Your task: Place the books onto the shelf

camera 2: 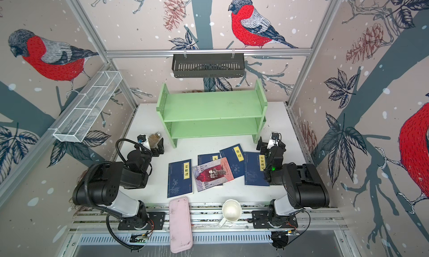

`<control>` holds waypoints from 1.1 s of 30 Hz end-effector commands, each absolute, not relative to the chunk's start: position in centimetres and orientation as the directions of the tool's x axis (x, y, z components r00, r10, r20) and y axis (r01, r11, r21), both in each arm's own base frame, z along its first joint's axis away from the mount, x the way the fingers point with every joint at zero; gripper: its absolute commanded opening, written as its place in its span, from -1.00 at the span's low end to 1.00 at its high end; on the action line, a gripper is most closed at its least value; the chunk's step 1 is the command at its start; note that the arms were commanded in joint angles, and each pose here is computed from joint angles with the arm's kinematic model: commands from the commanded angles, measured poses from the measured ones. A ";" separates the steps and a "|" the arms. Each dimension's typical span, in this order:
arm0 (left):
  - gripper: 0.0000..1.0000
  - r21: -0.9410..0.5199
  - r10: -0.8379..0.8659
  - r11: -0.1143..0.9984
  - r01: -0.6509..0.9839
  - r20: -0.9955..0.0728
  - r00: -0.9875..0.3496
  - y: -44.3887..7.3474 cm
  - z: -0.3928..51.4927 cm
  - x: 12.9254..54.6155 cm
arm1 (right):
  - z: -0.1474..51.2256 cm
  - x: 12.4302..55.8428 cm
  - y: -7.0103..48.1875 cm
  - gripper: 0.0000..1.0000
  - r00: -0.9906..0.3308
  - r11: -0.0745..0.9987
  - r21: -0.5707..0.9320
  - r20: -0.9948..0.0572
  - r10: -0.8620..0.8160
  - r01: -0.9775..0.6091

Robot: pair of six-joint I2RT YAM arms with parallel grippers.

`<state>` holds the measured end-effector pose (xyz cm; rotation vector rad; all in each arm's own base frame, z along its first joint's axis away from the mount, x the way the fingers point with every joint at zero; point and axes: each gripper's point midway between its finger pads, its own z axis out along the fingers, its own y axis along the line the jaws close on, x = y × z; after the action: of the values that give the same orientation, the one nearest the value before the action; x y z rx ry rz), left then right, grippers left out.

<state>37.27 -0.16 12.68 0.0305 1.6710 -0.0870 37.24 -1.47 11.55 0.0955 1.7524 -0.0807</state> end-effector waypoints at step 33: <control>0.94 -0.009 0.052 0.985 0.172 -0.936 -0.349 -1.8 12.6 37.8 | 16.1 36.5 -3.7 0.99 -0.236 0.934 0.094 -0.954 0.183 0.344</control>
<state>38.46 -1.07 15.57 0.1057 1.7602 -0.0771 37.96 -2.39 16.60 0.2545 1.7760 -0.1352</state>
